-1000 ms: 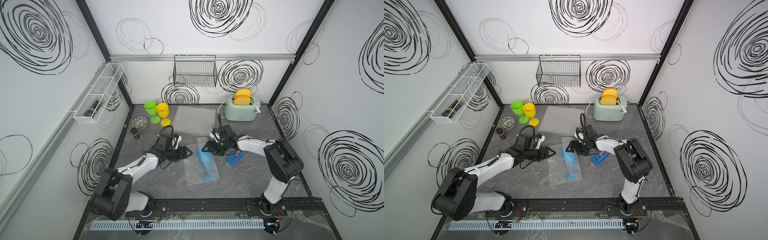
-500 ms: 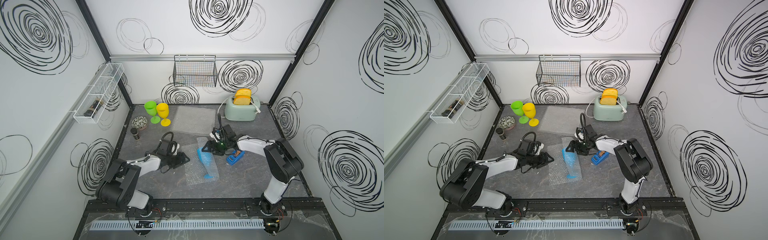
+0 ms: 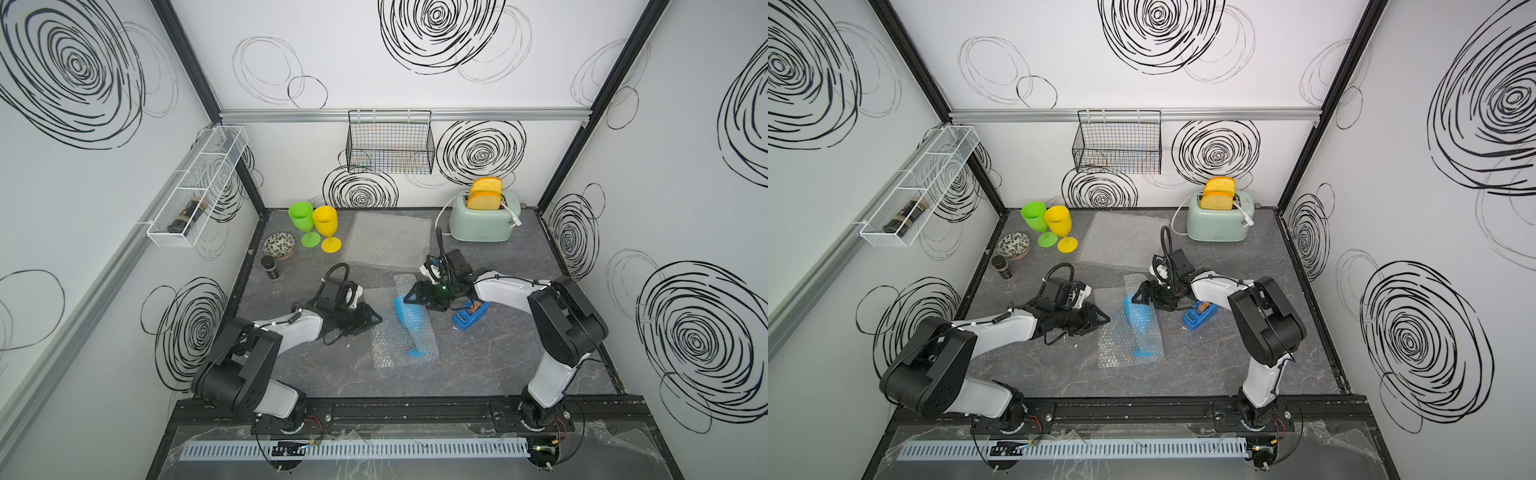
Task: Wrap wine glasses in bubble wrap
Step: Wrap the wine glass in bubble wrap.
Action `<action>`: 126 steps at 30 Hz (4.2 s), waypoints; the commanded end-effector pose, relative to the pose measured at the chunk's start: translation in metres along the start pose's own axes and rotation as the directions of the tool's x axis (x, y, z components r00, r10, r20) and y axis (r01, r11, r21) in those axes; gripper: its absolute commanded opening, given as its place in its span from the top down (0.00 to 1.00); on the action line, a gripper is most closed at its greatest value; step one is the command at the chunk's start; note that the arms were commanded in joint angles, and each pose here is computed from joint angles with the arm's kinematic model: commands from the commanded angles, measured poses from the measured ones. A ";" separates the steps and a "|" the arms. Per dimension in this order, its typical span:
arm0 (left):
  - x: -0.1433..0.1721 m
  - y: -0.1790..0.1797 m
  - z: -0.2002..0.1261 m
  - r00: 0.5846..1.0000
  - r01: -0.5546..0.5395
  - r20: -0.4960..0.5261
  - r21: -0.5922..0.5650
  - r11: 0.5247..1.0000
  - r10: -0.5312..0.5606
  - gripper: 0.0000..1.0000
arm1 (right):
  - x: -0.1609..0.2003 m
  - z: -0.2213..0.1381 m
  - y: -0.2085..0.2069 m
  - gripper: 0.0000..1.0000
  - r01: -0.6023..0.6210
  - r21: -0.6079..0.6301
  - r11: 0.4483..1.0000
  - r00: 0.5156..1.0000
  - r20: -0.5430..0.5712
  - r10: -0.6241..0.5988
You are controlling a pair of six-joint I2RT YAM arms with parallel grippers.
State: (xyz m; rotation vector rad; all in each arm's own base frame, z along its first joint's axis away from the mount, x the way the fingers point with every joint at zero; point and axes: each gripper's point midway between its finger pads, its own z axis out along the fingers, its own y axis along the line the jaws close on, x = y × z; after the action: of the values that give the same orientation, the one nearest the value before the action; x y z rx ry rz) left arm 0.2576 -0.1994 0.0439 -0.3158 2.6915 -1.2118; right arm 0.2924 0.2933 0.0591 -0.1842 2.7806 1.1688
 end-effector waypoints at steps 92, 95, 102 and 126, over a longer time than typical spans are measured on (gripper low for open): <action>-0.017 -0.104 0.038 0.985 -0.102 -0.114 0.219 0.970 0.130 0.81 | 0.026 0.021 -0.005 0.26 -0.079 0.064 0.995 0.996 -0.026 0.081; -0.017 -0.089 0.045 0.984 -0.115 -0.119 0.160 0.980 0.134 0.76 | 0.020 0.008 0.000 0.25 -0.072 0.045 0.996 0.997 0.010 0.071; -0.017 -0.082 0.054 0.980 -0.119 -0.143 0.130 0.984 0.137 0.78 | 0.024 -0.001 -0.005 0.26 -0.074 0.048 0.996 0.997 0.028 0.072; -0.013 -0.105 0.037 0.970 -0.186 -0.124 0.174 0.967 0.209 1.00 | 0.031 0.001 -0.004 0.32 -0.070 0.048 0.996 0.997 0.015 0.070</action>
State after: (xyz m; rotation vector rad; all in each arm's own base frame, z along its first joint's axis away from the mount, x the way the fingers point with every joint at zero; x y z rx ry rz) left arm 0.2971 -0.2901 0.0931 0.0528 2.6436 -1.4222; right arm 0.2804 0.2878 0.0685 -0.0659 2.7360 1.1346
